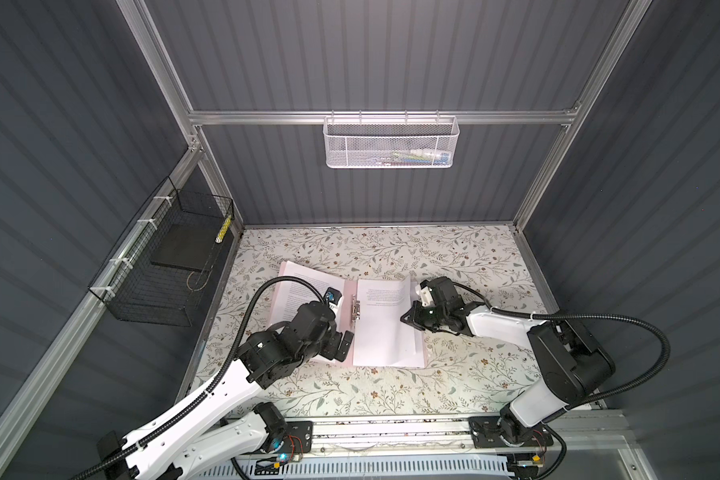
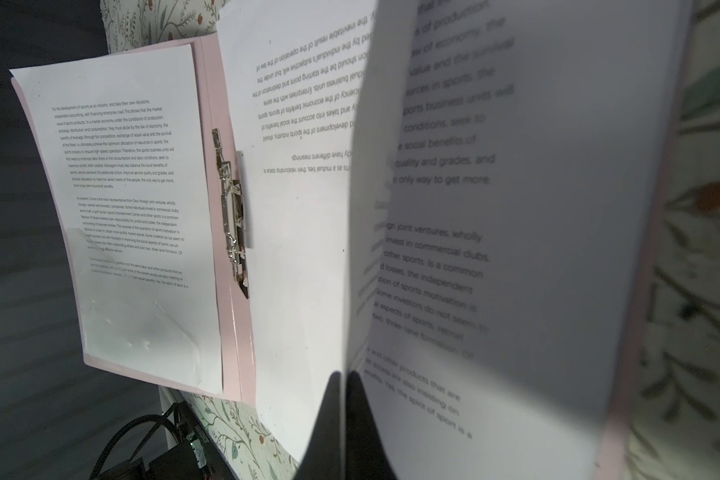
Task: Put the files into the folder
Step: 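Lower the held sheet onto the folder's clipped page with right gripper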
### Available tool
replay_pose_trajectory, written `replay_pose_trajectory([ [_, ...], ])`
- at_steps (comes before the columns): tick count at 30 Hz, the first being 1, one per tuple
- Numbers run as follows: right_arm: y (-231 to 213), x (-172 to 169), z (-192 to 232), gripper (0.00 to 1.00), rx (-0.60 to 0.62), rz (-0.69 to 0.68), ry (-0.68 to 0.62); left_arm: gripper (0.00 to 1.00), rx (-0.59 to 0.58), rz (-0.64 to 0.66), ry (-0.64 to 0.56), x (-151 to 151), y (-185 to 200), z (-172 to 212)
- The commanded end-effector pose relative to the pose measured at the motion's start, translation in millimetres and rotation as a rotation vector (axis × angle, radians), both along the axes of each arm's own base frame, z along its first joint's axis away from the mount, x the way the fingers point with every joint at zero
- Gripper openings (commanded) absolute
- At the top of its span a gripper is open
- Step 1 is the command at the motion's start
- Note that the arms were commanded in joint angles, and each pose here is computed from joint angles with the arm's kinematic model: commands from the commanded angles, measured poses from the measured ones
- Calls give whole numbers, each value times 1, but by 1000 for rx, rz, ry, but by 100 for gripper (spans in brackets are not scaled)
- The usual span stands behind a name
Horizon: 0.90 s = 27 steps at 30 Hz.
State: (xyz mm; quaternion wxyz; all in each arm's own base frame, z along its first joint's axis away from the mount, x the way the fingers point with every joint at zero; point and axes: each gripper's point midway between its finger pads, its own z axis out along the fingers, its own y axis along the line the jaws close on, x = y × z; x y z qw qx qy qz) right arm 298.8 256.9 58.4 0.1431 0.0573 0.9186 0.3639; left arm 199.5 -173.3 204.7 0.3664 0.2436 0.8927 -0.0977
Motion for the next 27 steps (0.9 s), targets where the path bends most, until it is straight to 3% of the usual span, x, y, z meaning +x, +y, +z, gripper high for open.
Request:
replay_pose_trajectory([
  [1,4,-1,-2,0,11,3,15,100,1,-16,-1,0,-1,1],
  [27,7,-3,-5,3,11,6,24,100,11,-20,10,0,-2,-3],
])
